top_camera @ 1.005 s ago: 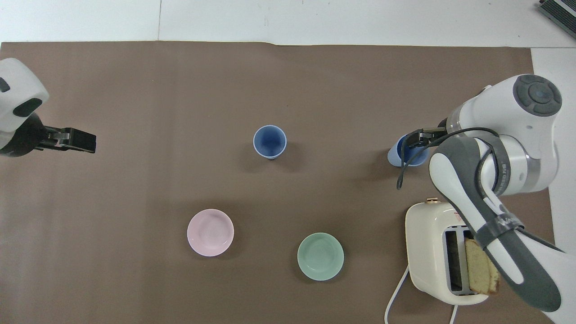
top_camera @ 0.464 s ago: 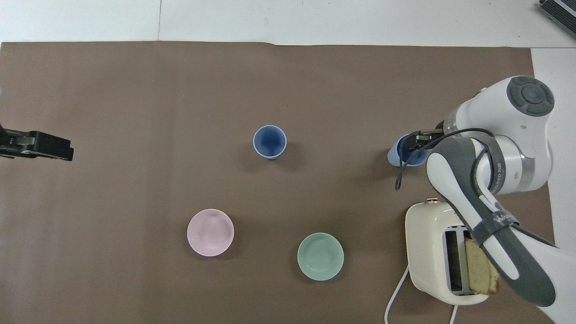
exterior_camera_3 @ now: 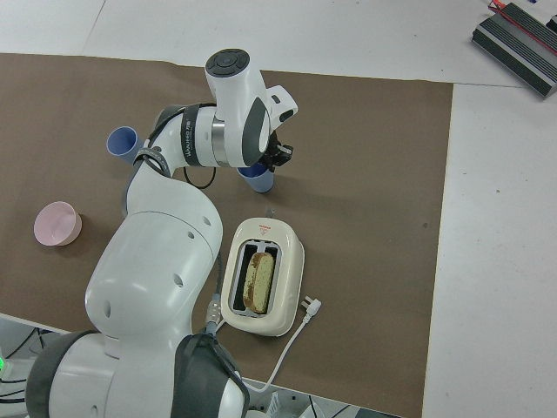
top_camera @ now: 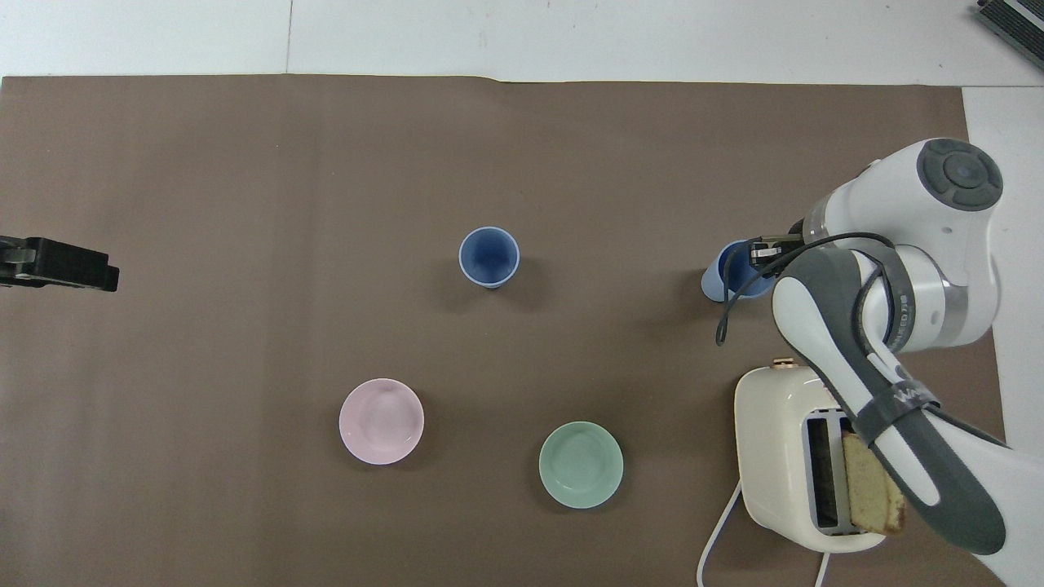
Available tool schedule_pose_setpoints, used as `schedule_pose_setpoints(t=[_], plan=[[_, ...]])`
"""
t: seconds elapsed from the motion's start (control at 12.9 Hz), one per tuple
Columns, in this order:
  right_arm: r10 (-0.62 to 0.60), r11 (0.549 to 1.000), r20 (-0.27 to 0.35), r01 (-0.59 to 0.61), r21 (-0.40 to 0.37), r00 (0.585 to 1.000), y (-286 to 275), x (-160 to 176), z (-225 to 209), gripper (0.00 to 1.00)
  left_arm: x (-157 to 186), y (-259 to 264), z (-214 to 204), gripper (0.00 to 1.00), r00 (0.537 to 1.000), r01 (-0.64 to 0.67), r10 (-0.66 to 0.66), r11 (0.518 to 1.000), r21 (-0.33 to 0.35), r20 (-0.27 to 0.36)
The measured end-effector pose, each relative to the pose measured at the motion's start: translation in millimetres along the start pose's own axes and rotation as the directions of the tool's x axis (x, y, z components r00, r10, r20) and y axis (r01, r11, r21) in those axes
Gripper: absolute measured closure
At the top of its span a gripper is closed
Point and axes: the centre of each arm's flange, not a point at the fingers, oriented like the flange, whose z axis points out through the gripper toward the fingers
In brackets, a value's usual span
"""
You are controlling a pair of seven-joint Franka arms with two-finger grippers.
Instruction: Stack blue cups with both arms
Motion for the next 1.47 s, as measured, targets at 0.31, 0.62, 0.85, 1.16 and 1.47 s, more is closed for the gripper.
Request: schedule_pose_setpoints(t=[0.31,0.62,0.85,1.16,1.47], plan=[[-0.012,1.0,-0.01,0.012,0.008,1.0,-10,0,-6,0.95,-1,1,-1,0.0,1.0,-0.002,0.002,1.0,0.0,-0.002],[-0.04,0.999,-0.052,0.04,0.014,0.998,-28,7,-28,0.95,-2,2,-1,0.0,1.0,-0.003,0.003,1.0,-0.001,0.003],[-0.029,0.998,-0.137,0.036,0.048,0.99,-67,16,-72,0.95,-4,6,0,0.0,1.0,-0.01,0.01,1.0,-0.002,0.02],[0.027,0.994,-0.219,-0.002,0.111,0.975,-151,8,-122,0.95,-4,5,0,0.0,1.0,-0.009,0.009,1.0,-0.002,0.024],[0.061,0.983,-0.271,-0.011,0.182,0.961,-232,-2,-155,0.95,-5,4,0,0.0,1.0,-0.007,0.007,1.0,-0.002,0.023]])
